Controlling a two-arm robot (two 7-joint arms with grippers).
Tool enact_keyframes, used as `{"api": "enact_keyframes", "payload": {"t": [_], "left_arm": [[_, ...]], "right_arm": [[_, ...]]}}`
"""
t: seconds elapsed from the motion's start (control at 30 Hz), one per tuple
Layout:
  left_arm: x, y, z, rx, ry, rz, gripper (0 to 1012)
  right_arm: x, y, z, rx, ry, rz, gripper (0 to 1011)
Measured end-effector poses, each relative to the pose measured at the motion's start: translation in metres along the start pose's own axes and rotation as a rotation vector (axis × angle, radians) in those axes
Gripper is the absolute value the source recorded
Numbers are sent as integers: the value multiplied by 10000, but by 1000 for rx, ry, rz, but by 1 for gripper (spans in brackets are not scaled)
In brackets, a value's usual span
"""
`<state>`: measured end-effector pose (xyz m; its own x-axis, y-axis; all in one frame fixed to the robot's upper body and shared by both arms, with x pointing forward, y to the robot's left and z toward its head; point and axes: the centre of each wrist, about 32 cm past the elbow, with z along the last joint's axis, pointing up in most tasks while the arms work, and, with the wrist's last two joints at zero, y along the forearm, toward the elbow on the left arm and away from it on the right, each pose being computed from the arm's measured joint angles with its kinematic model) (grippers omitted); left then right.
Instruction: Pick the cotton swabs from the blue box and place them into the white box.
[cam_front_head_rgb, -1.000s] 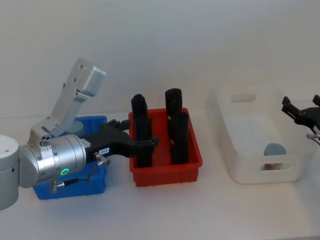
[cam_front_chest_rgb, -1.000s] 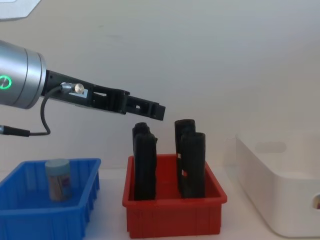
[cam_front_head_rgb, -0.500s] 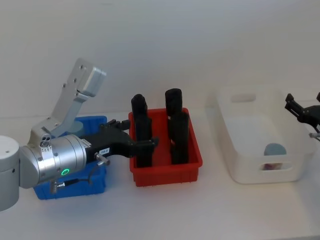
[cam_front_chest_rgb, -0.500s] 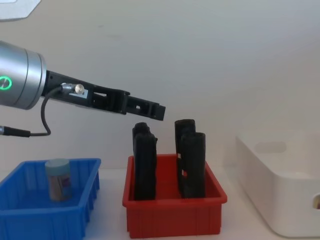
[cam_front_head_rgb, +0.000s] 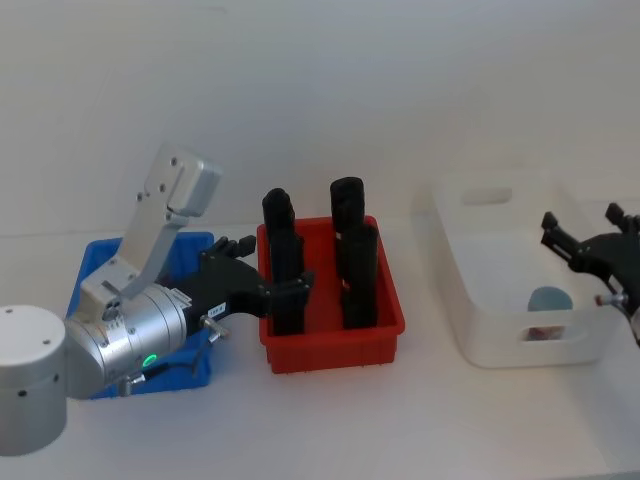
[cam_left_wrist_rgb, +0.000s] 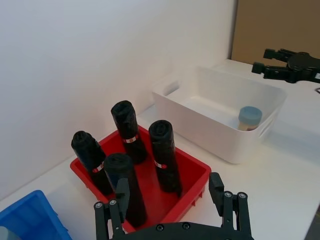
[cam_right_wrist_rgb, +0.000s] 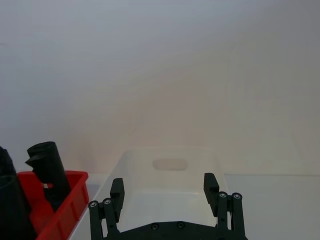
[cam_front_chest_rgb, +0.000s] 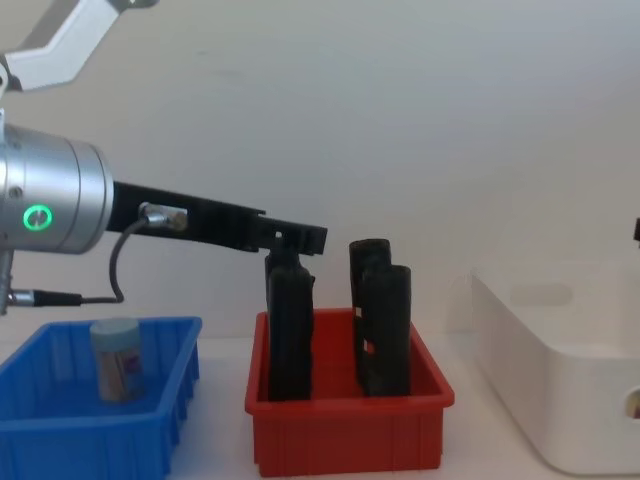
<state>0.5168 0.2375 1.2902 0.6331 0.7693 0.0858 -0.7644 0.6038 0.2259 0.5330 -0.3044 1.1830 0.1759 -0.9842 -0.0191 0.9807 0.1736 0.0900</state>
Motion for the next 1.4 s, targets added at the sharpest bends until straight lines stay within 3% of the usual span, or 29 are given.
{"api": "enact_keyframes", "payload": {"t": [0.53,0.93,1.23,1.4], "left_arm": [[-210,-129,-343,-107,-73,127,1004],[-371,-196,-574,-188,-112,203,1004],[-495,-232,-734,-252,-134,252,1004],[-529,-240,-778,-268,-139,264,1004]], "right_arm": [[-429,-377,26,-19,-39,89,1002],[-739,-674,88,-27,-50,150,1002],[-820,-756,108,-29,-51,166,1002],[-823,-758,109,-28,-50,167,1002]]}}
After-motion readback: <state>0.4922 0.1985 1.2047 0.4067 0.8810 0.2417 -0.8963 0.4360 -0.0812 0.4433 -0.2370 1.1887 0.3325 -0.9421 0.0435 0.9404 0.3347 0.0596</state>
